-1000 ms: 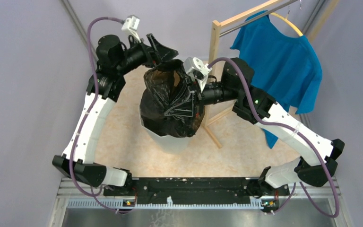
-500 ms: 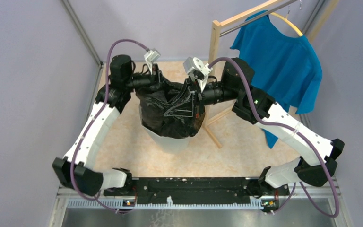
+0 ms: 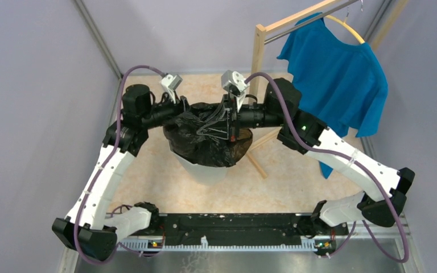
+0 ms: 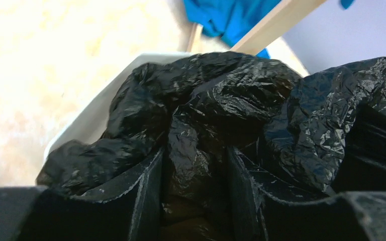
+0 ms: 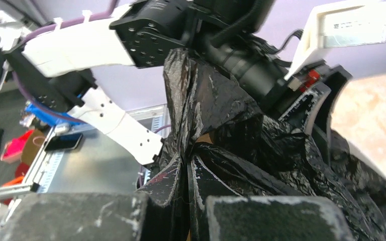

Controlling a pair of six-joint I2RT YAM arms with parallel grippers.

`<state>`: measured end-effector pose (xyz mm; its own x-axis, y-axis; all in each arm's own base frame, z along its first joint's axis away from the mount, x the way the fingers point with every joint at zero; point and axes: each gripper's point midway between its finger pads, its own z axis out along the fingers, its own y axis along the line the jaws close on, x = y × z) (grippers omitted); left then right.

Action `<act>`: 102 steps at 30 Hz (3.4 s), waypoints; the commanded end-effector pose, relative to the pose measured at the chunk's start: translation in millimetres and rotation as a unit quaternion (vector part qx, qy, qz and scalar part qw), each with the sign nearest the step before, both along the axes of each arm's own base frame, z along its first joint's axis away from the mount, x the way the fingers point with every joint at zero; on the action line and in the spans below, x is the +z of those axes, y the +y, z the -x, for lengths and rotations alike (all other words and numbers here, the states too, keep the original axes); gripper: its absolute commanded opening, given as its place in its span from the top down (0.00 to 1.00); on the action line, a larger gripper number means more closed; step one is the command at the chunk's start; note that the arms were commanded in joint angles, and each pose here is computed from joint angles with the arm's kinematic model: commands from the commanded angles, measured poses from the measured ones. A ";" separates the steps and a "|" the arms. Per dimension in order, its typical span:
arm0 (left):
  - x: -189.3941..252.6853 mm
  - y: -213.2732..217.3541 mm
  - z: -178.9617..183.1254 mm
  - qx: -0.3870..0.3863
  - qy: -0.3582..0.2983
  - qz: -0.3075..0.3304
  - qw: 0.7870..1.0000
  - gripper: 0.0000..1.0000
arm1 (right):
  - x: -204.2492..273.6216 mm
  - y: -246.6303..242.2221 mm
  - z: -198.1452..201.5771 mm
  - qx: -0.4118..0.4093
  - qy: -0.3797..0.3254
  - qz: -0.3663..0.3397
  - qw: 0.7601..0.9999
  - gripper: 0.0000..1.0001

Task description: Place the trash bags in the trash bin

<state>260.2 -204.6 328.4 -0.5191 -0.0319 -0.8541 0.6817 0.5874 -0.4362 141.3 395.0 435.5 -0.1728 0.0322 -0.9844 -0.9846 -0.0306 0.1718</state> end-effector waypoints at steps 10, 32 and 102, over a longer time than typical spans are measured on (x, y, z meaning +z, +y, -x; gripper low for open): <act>41.6 44.4 -15.3 0.133 -0.057 -0.061 0.988 0.26 | -6.7 -0.1 -42.1 -0.133 0.071 0.013 0.988 1.00; 35.5 80.4 37.7 0.226 -0.069 0.004 0.972 0.45 | 10.6 12.4 -54.7 -0.229 0.055 0.010 0.972 1.00; 110.5 90.2 78.3 0.292 -0.002 0.261 0.920 0.14 | -11.5 29.8 -44.7 -0.180 0.053 0.029 0.982 1.00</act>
